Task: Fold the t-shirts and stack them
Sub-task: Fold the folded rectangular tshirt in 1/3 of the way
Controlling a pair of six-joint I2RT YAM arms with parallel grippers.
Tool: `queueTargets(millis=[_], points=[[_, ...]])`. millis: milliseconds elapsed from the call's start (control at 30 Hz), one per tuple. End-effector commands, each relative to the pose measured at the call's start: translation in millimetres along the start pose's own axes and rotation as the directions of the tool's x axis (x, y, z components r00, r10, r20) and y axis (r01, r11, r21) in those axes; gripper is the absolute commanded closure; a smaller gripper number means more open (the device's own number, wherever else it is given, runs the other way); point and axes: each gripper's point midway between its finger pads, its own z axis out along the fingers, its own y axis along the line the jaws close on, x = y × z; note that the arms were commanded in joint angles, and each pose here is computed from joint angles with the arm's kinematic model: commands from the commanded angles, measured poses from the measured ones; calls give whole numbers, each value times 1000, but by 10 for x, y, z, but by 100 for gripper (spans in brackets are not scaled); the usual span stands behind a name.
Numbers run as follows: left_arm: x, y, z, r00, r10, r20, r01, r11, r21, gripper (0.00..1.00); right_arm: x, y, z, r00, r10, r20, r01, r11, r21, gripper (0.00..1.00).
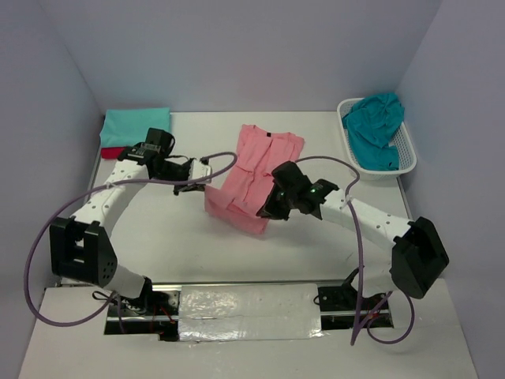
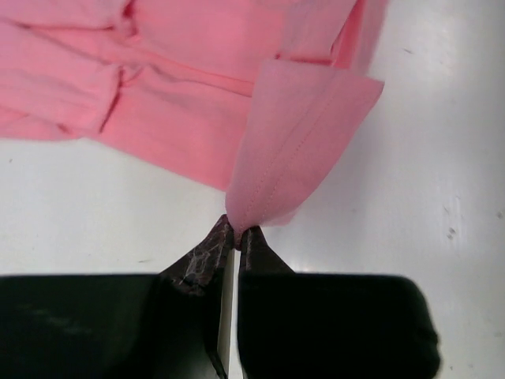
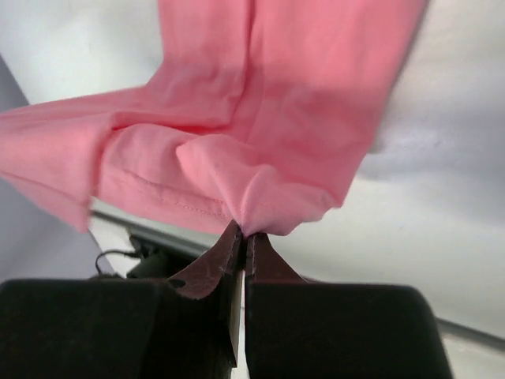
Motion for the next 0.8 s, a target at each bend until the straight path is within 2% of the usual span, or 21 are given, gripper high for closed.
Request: queueTargets(millis=[0, 33, 200, 333, 567, 767], points=[[-121, 547, 1, 985, -169, 36, 172, 974, -149, 100, -238, -39, -17, 998, -56, 17, 55, 998, 29, 100], [-50, 653, 62, 975, -218, 34, 221, 962, -160, 100, -338, -34, -8, 998, -60, 27, 60, 998, 26, 100], [-3, 923, 161, 965, -262, 13, 261, 950, -173, 100, -512, -130, 220, 999, -50, 2, 49, 997, 58, 100], [101, 1019, 374, 955, -294, -37, 282, 941, -185, 100, -729, -202, 267, 999, -19, 41, 16, 997, 72, 100], [155, 1257, 594, 944, -329, -36, 314, 925, -214, 100, -1281, -279, 268, 992, -5, 127, -7, 996, 92, 100], [267, 1421, 765, 929, -365, -67, 343, 912, -224, 100, -1421, -331, 557, 997, -48, 54, 39, 987, 156, 100]])
